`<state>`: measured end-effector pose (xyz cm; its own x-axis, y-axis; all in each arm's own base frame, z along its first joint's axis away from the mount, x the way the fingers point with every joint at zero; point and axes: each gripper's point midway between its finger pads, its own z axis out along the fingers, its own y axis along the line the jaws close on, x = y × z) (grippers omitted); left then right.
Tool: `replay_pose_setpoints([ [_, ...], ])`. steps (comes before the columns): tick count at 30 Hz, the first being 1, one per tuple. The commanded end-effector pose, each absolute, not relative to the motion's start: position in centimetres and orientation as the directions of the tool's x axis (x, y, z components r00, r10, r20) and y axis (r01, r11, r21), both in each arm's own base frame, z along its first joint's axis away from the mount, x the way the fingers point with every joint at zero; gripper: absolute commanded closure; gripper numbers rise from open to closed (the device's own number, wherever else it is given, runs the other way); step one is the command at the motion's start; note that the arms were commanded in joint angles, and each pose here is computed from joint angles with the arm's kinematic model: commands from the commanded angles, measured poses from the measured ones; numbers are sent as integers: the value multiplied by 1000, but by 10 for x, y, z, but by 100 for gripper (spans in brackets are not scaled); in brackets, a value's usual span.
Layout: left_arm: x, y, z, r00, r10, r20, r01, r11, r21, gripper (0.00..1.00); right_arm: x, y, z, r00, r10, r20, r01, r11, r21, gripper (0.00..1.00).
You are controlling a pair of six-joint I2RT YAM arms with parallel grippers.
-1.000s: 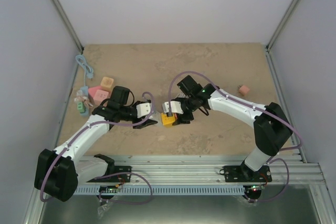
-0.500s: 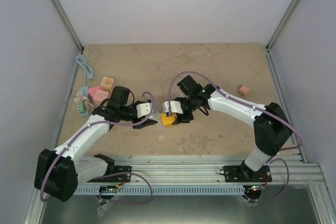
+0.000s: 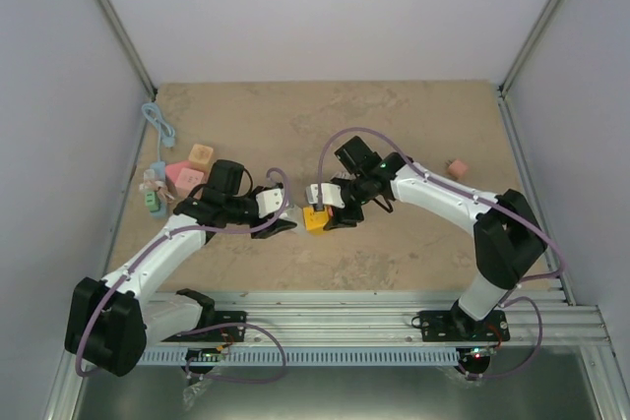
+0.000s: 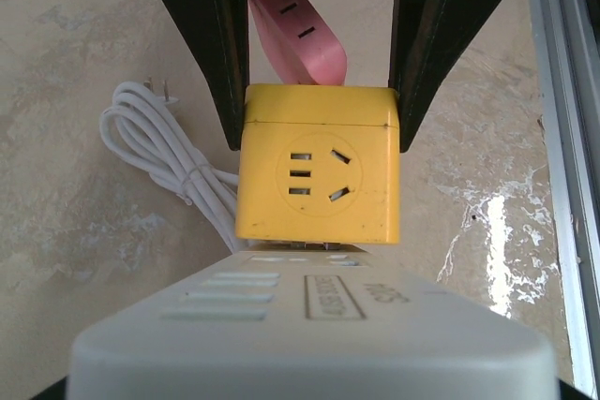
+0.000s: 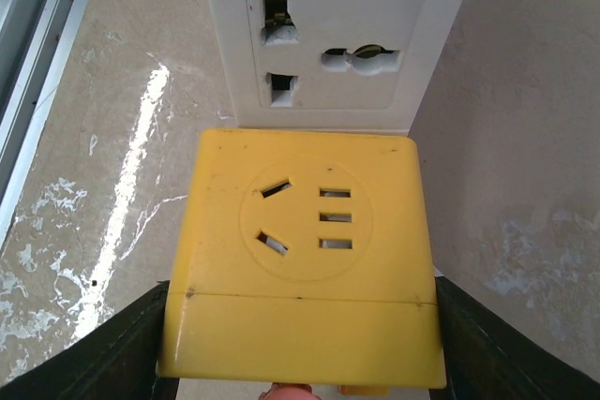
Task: Pull the plug off the socket
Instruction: Remove the plug from the socket.
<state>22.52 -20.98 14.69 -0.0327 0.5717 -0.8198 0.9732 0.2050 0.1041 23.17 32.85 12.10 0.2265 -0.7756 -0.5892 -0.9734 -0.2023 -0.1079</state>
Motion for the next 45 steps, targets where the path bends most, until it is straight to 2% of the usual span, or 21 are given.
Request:
replay_pose_setpoints([
  [1, 239, -209, 156, 11, 568, -823, 958, 230, 172, 100, 228, 332, 125, 195, -771, -607, -978, -202, -56, 90],
  [7, 232, -211, 150, 7, 576, -818, 973, 185, 139, 100, 232, 334, 120, 219, -789, -575, -975, -206, -89, 91],
  [23, 228, -213, 148, 27, 586, -810, 976, 162, 149, 100, 229, 349, 130, 226, -778, -587, -965, -259, -27, 91],
  [33, 226, -214, 152, 40, 574, -818, 973, 162, 161, 100, 234, 334, 140, 192, -736, -649, -966, -259, 7, 91],
  [39, 233, -213, 152, 17, 574, -819, 966, 201, 161, 100, 245, 329, 136, 208, -759, -616, -975, -212, -68, 91],
  [43, 244, -210, 154, -12, 569, -822, 951, 261, 167, 100, 250, 324, 135, 226, -773, -593, -974, -170, -149, 99],
  [45, 245, -210, 155, -14, 566, -824, 949, 268, 168, 100, 249, 322, 135, 234, -769, -595, -972, -162, -172, 99],
])
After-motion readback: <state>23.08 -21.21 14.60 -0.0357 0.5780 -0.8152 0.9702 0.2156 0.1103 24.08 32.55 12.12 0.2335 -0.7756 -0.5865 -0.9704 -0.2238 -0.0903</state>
